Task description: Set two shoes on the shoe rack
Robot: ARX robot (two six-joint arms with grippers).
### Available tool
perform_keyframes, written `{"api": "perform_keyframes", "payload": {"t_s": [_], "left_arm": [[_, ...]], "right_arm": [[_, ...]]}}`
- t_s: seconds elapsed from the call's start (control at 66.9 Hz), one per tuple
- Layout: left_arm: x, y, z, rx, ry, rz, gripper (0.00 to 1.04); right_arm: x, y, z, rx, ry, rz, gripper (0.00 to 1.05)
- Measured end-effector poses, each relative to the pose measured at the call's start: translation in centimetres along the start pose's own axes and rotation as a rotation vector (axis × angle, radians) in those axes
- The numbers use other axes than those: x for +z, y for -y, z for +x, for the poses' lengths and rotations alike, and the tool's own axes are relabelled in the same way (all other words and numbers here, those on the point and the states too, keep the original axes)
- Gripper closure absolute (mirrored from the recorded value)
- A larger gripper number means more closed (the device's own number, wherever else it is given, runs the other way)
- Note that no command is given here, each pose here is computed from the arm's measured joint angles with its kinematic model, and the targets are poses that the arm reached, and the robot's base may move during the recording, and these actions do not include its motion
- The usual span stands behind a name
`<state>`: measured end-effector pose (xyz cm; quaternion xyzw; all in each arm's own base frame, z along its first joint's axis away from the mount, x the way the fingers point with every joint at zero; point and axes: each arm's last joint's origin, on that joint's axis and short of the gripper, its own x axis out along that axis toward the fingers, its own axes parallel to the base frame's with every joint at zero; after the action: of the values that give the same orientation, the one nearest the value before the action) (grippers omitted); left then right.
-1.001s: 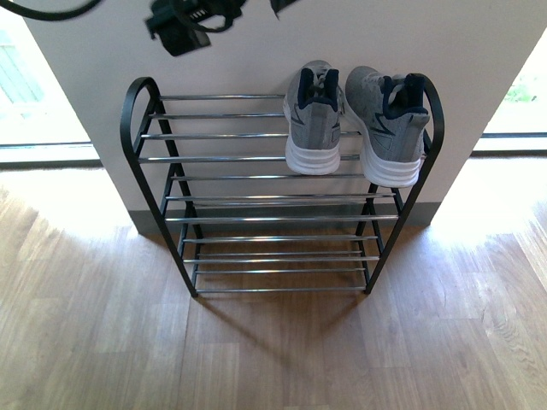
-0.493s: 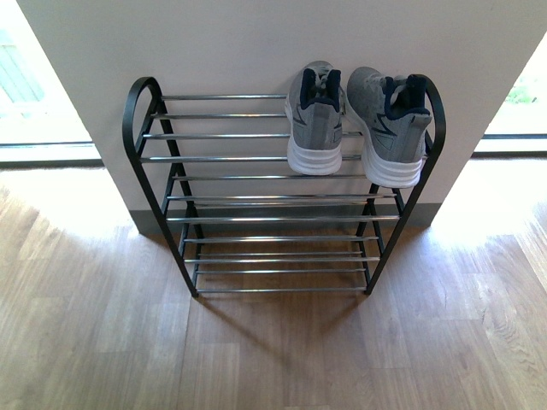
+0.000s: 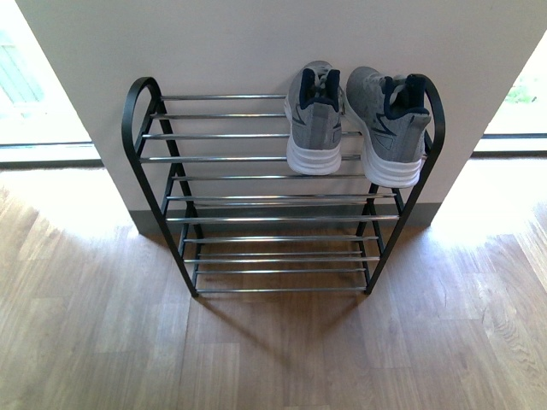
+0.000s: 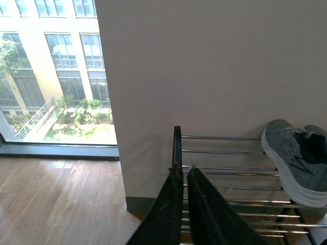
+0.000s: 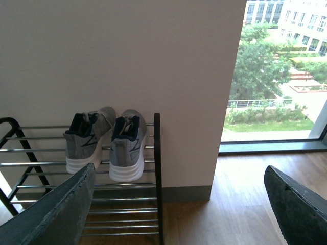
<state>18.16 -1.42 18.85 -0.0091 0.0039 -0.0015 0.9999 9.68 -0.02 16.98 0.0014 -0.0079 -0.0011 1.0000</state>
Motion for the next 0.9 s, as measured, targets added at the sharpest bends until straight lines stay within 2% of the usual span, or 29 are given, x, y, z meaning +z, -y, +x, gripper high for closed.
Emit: {"api": "perform_keyframes", "payload": {"t_s": [0.12,0.209,0.583,0.897], "left_arm": [[-0.4,-0.7,-1.0,-0.024,0.001,0.005,1.04],[-0.8,-1.3,-1.9,0.004,-0.001,0.007,1.04],[-2.3,-1.4,-4.3,-0.001,0.0,0.008,1.04],[-1.9,-1.4,-5.5,-0.001,0.017,0.008,1.04]], "right_arm": [[0.0,0.0,0.0,0.0,0.0,0.0,0.09],[0.0,0.0,0.0,0.0,0.0,0.0,0.09],[0.0,0.0,0.0,0.0,0.0,0.0,0.09],[0.0,0.0,0.0,0.0,0.0,0.0,0.09]]}}
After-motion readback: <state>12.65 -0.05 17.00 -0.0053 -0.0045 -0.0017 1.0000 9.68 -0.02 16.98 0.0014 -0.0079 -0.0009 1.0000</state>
